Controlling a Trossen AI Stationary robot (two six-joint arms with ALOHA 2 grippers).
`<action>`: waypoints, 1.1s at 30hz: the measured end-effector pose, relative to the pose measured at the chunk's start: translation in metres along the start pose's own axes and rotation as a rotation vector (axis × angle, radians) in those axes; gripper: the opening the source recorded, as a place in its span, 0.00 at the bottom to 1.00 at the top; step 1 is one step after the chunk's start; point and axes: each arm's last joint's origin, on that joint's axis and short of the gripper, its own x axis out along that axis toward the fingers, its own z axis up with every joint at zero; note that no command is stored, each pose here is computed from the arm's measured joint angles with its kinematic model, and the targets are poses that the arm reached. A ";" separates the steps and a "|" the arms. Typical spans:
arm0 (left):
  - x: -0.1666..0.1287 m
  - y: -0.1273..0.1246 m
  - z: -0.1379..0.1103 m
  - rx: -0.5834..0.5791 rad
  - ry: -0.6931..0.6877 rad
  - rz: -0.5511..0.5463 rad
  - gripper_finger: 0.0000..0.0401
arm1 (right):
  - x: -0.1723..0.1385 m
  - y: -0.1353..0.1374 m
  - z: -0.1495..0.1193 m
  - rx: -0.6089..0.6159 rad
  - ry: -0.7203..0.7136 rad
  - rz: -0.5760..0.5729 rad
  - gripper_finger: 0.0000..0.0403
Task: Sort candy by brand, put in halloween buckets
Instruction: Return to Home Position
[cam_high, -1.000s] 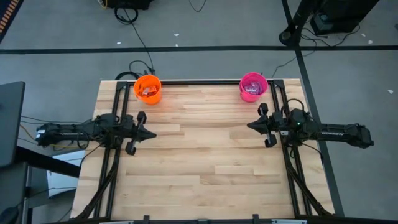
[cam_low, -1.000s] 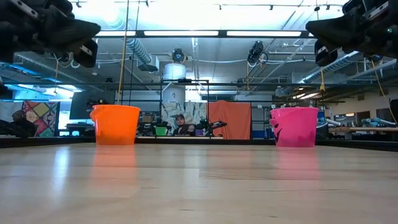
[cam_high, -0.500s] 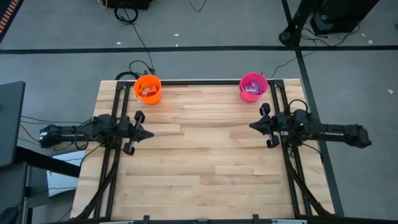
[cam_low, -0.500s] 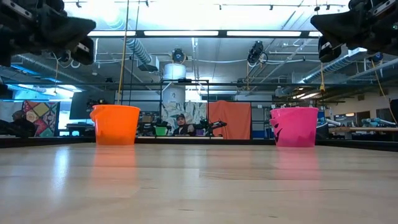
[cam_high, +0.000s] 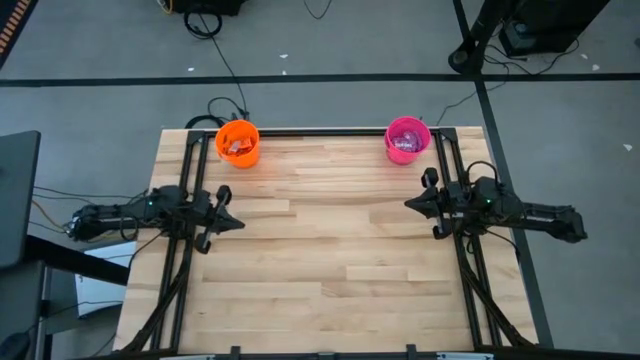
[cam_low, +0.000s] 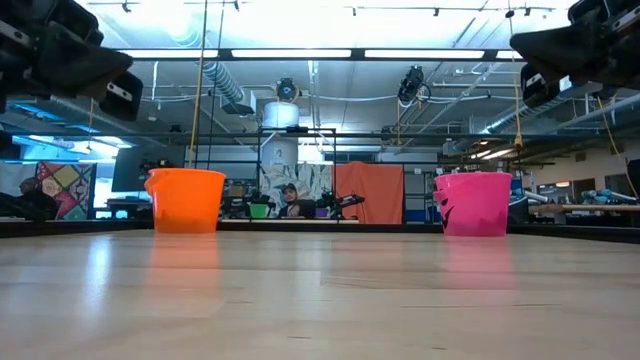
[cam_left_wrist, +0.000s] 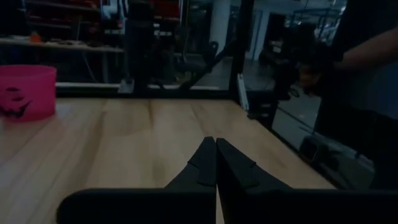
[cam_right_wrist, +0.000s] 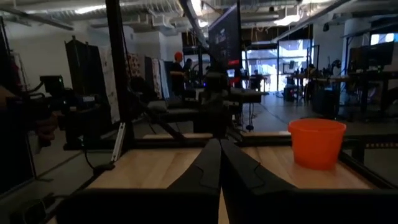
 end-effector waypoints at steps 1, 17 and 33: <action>0.000 0.000 -0.001 0.006 0.009 0.005 0.00 | -0.001 0.000 -0.001 -0.001 0.007 -0.001 0.04; 0.003 0.003 -0.011 0.073 -0.017 0.039 0.00 | -0.007 0.000 -0.002 -0.009 0.014 -0.056 0.03; 0.004 0.004 -0.013 0.059 -0.046 0.057 0.00 | -0.005 -0.002 -0.028 0.018 0.096 -0.017 0.03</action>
